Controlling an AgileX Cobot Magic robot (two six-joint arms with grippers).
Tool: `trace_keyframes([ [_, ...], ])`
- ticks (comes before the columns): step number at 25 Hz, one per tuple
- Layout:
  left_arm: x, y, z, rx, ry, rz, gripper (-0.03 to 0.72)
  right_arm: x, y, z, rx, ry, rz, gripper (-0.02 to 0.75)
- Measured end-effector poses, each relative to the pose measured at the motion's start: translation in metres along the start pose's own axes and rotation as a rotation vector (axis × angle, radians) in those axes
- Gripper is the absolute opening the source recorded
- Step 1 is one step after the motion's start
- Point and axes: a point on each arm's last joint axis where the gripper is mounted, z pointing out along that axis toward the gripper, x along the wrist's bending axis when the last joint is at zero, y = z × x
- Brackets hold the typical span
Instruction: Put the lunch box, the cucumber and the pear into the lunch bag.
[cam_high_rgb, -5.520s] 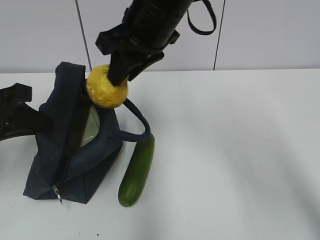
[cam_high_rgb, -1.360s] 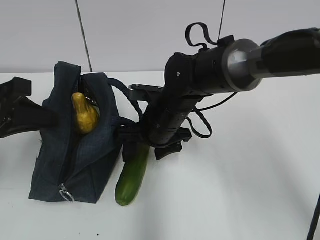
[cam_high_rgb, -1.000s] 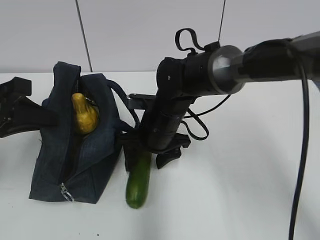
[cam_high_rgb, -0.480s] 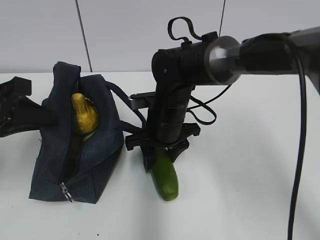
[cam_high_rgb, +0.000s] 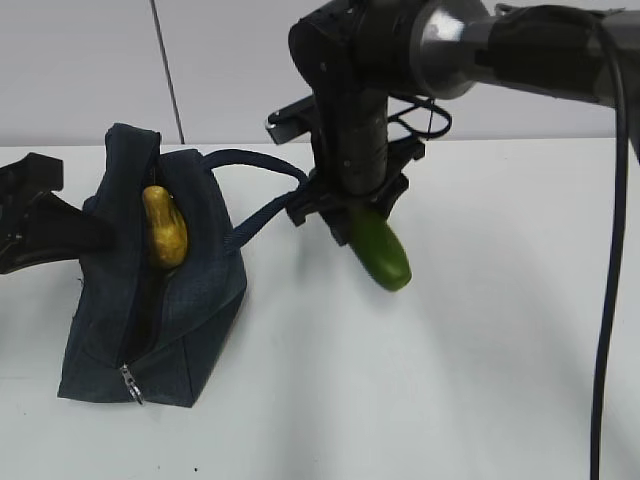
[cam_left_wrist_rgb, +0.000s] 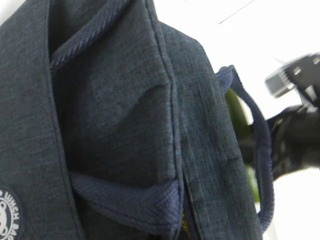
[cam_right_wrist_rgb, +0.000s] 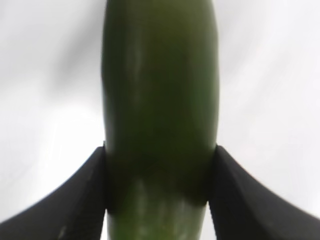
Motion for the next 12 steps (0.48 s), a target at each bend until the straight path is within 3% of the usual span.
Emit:
trace_keyframes([
  [3,0.0,0.0,0.0,-0.002,0.001,0.0,-0.015,-0.017,0.013,-0.018,-0.082,-0.088,-0.005,0.407],
  [7,0.0,0.0,0.0,-0.002,0.002,0.0,-0.015,-0.032,0.027,-0.048,-0.187,-0.108,0.033,0.407],
  [9,0.0,0.0,0.0,-0.002,0.002,0.0,-0.015,-0.036,0.034,-0.067,-0.256,-0.086,0.057,0.407],
  [12,0.0,0.0,0.0,-0.002,0.002,0.0,-0.015,-0.031,0.039,-0.095,-0.331,0.032,0.09,0.407],
])
